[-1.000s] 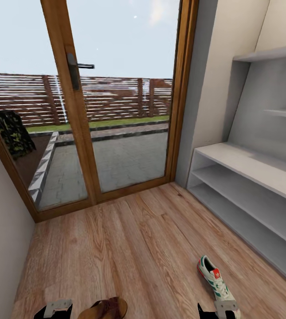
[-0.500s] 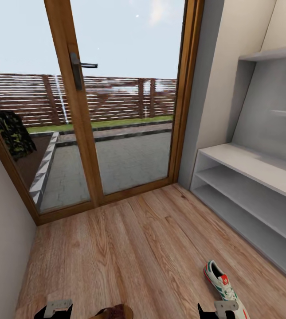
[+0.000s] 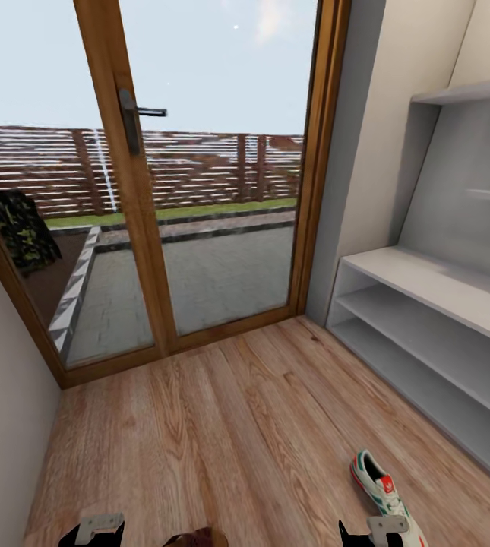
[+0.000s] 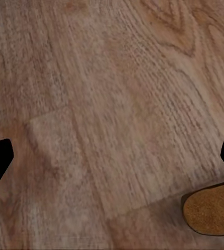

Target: Pick up the two gym shoes and the two sandals from the corridor floor and place them onto the hallstand (shoe rack) in the corridor, making sure they are on the rack and not on the floor. Arrange them so the two gym shoes are next to each other and the two sandals are next to each other.

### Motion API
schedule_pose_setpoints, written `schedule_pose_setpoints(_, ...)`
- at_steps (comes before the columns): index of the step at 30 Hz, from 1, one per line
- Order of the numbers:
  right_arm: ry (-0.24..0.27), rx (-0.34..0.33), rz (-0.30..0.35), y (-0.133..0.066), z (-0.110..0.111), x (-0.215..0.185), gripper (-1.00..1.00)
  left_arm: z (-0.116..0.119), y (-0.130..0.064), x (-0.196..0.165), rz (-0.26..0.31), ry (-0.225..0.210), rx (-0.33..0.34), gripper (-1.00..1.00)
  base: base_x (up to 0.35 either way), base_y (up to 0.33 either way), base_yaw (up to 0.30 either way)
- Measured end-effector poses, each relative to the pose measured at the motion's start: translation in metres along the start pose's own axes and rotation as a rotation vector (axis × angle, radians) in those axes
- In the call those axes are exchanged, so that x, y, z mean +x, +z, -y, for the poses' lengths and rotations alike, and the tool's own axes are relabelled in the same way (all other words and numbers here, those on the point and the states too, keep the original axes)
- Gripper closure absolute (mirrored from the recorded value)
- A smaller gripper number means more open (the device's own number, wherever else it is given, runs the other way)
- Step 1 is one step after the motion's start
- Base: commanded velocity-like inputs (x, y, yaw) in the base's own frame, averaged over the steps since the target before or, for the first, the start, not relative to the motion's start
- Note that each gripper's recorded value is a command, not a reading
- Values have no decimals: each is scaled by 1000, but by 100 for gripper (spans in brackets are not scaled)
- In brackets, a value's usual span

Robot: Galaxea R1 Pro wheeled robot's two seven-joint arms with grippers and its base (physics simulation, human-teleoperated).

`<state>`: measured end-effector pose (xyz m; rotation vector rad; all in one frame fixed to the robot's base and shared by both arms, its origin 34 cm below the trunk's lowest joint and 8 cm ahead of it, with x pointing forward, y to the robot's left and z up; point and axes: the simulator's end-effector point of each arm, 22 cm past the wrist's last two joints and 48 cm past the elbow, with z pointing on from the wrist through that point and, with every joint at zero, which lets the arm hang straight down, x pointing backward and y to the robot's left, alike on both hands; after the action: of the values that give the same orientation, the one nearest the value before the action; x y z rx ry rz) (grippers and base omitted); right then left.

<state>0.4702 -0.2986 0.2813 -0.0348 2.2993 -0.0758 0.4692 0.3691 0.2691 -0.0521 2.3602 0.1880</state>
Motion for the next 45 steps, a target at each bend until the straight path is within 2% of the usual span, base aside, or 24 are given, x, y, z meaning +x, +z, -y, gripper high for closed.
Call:
schedule_pose_setpoints(23, -1, -1, -2, 0, 0, 1, -100, 0, 0, 0, 0, 1, 0, -100, 55, 0, 0)
schedule_pose_setpoints(28, -3, -3, -4, 0, -1, 2, -100, -1, 1, -5, 11, 25, 12, -100, 0, 0, 0)
schedule_pose_setpoints(30, -5, -5, 12, 1, -1, -6, -100, 7, 3, -12, 22, 71, 70, -100, 0, 0, 0)
schedule_pose_setpoints(34, -8, -6, 53, 4, -1, -26, -100, 11, 3, -15, 23, 101, 137, -100, 0, 0, 0)
schedule_pose_setpoints(35, -23, -10, 107, 7, -1, -52, -100, 11, 1, -17, 20, 124, 202, -100, 0, 0, 0)
schedule_pose_setpoints(40, -61, -21, 188, 9, -5, -92, -100, 16, -3, -17, 14, 147, 283, -100, 0, 0, 0)
schedule_pose_setpoints(41, -79, -28, 217, 10, -7, -108, -100, 18, -3, -19, 16, 150, 298, -100, 0, 0, 0)
schedule_pose_setpoints(45, -123, -67, 266, 13, -18, -139, -100, 31, -4, -28, 25, 179, 372, -100, 0, 0, 0)
